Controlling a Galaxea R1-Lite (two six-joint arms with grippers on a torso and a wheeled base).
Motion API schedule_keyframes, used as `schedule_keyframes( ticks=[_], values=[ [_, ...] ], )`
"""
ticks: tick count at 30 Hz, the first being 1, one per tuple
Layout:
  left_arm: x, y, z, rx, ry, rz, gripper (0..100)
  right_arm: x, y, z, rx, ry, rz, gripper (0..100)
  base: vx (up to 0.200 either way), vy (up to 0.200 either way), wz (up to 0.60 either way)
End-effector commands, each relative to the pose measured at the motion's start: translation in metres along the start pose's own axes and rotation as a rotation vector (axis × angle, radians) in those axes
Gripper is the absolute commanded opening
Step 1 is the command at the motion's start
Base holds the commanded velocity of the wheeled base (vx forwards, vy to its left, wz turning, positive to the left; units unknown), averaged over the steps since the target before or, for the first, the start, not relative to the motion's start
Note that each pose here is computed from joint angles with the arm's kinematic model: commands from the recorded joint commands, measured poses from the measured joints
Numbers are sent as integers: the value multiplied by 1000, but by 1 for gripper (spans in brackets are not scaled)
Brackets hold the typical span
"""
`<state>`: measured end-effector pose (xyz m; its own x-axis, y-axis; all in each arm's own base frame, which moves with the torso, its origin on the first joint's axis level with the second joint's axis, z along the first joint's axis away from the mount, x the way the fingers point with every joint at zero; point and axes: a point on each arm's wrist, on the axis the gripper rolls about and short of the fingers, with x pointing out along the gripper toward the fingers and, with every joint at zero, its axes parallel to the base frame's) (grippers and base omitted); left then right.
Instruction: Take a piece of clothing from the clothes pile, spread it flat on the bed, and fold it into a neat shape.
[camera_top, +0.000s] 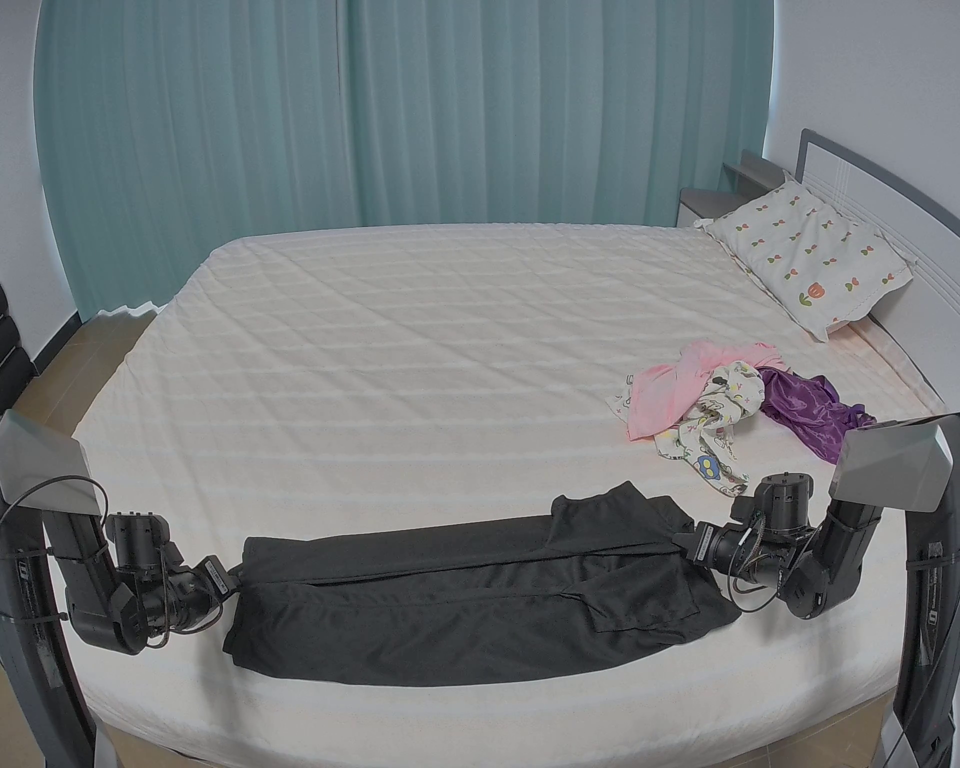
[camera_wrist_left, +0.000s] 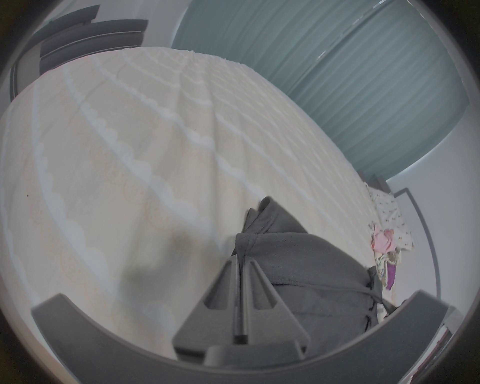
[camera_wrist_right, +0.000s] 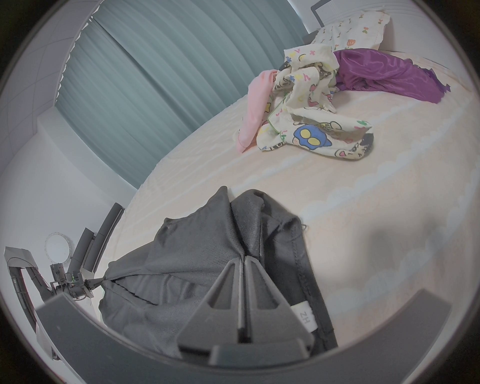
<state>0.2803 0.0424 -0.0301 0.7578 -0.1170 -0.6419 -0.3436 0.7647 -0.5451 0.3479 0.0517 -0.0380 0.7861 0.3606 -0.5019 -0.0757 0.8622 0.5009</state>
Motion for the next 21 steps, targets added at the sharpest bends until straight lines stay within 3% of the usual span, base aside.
schedule_keyframes(
  ticks=[1,13,21],
  values=[
    [-1,5,-8,6,31,21,0,-2,-3,-5,8,19,-12,0,0,0,0],
    [0,9,-13,86,49,47,0,-9,-5,-13,-27,32,-19,0,0,0,0],
    [2,11,-15,87,59,55,0,-18,-2,-14,-33,21,-14,0,0,0,0]
  ],
)
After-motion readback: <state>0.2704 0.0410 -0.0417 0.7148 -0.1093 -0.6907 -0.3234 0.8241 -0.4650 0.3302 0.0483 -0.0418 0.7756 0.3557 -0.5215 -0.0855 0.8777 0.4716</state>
